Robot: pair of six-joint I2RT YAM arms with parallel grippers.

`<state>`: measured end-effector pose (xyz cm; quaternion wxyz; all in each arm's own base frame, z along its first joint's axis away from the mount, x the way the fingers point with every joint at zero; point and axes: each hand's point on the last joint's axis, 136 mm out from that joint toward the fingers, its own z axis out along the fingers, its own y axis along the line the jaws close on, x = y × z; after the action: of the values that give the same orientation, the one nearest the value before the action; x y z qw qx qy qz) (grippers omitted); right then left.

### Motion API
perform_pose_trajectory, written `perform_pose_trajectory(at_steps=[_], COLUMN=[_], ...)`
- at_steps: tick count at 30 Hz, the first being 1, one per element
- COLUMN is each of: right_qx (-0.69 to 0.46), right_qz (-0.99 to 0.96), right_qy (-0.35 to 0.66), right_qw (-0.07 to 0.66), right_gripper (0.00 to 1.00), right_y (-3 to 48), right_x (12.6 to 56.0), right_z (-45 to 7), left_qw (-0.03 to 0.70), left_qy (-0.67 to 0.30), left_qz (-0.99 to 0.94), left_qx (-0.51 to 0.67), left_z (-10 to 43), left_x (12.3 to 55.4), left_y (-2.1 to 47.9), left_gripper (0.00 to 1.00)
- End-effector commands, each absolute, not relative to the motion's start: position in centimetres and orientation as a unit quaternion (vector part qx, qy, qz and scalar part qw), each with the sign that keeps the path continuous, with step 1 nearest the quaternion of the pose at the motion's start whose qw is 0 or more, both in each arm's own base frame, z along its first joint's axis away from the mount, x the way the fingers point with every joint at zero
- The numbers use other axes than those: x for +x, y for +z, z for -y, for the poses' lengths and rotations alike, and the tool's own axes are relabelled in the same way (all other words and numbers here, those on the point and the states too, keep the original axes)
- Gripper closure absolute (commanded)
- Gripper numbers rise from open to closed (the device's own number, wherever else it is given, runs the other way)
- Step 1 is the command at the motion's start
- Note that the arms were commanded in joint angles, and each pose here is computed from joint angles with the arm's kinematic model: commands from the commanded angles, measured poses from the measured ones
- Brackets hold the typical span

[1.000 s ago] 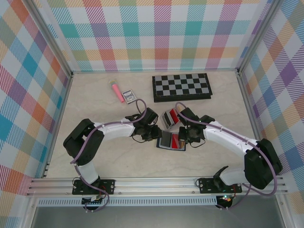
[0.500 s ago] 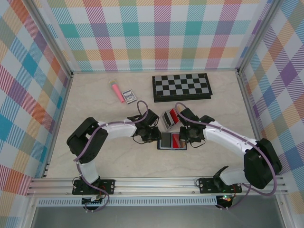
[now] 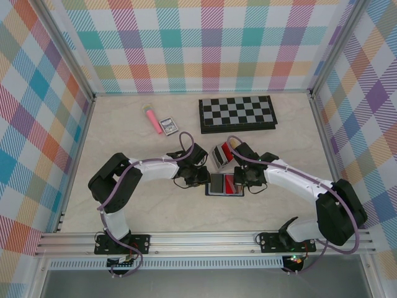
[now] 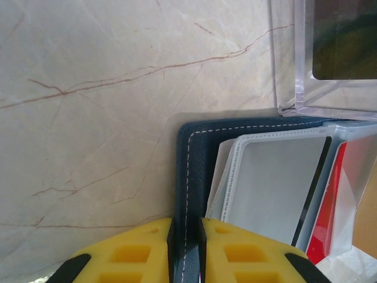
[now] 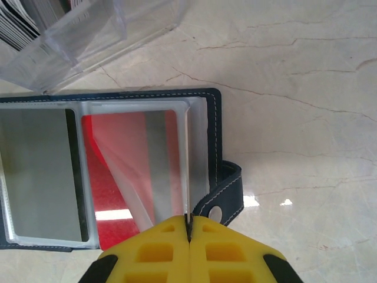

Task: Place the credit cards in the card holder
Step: Flip over the card slot in the card holder.

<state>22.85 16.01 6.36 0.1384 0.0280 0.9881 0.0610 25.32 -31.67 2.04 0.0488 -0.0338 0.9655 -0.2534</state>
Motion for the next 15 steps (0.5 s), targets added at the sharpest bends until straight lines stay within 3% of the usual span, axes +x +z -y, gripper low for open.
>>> perform_pose_trajectory(at_steps=[1, 15], right_qx=[0.013, 0.005], right_qz=[-0.989, -0.977], right_qy=[0.073, 0.128], right_qw=[0.130, 0.169], right_gripper=[0.98, 0.97], right_y=[5.5, 9.1], right_x=[22.5, 22.7], right_z=[-16.4, -17.4], left_qw=[0.028, 0.027], left_qy=[-0.234, -0.233], left_qz=[-0.971, -0.972], left_qx=[-0.025, -0.024], left_z=[31.4, 31.5], left_x=[24.1, 24.1], left_y=[0.4, 0.3], left_gripper=[0.81, 0.82])
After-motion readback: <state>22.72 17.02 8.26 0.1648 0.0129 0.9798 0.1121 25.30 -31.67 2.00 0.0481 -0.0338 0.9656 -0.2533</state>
